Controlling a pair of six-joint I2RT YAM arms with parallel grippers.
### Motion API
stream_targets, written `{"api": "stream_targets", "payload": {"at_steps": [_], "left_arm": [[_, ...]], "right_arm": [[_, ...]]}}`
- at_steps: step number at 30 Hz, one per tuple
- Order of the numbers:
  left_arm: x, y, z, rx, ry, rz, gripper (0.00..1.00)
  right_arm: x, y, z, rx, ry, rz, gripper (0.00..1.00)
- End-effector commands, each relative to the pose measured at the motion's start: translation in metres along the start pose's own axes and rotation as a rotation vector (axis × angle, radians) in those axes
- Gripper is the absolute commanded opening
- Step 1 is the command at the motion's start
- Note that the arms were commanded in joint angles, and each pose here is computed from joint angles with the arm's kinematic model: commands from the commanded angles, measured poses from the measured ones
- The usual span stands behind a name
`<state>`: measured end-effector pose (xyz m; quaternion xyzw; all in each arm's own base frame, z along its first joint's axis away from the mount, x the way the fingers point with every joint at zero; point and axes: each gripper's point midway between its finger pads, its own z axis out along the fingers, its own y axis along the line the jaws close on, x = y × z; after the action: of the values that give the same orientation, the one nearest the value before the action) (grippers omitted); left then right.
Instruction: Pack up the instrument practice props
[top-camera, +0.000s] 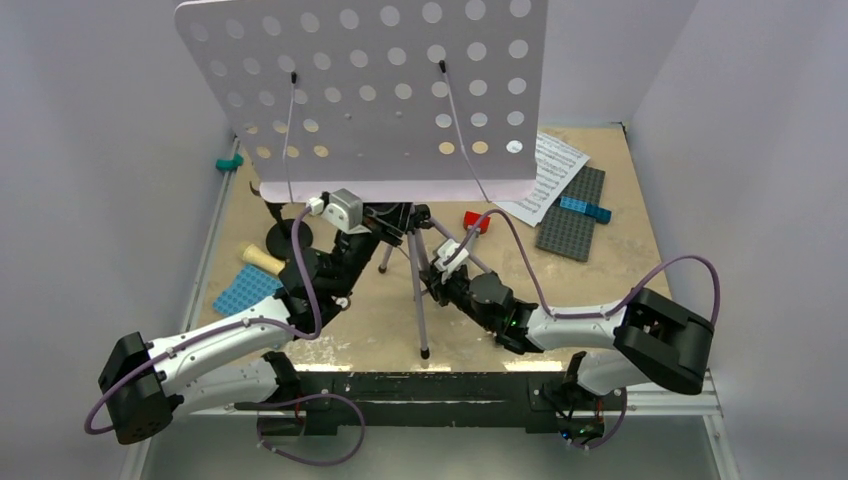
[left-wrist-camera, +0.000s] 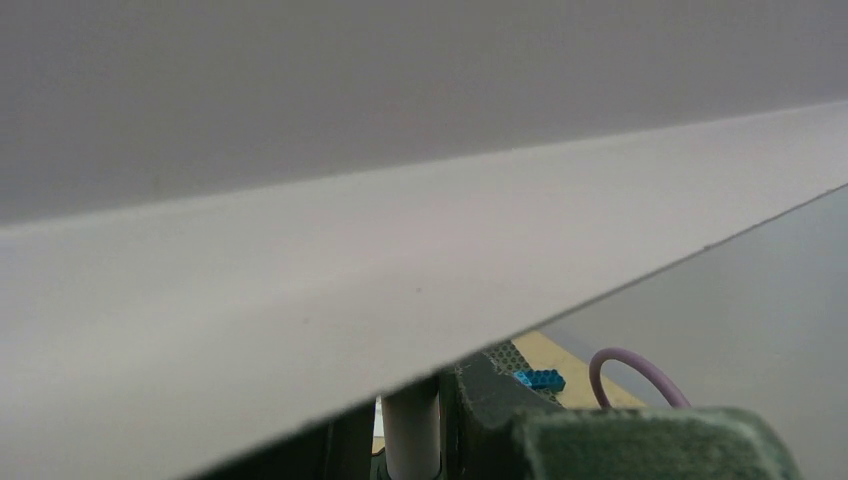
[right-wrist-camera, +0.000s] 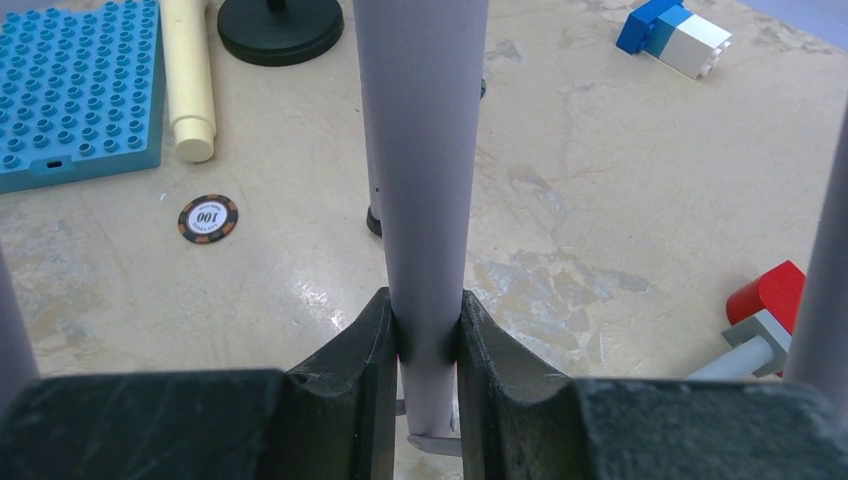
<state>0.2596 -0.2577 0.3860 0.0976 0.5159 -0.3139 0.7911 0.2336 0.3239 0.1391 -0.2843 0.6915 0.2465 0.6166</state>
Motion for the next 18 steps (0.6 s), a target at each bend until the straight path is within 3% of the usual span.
{"api": "stream_targets", "payload": {"at_steps": [1, 10, 18], "left_arm": [[-0.007, 0.006, 0.009, -0.022, 0.025, 0.073, 0.0], [-0.029, 0.001, 0.019, -0.008, -0.016, 0.099, 0.0], [-0.035, -0.006, 0.019, 0.023, -0.008, 0.081, 0.0]], "right_arm": [[-0.141, 0.003, -0.009, -0.017, -0.421, 0.185, 0.0], [-0.176, 0.024, -0.031, -0.105, -0.447, 0.236, 0.0], [-0.179, 0.029, -0.04, -0.128, -0.431, 0.245, 0.0]]}}
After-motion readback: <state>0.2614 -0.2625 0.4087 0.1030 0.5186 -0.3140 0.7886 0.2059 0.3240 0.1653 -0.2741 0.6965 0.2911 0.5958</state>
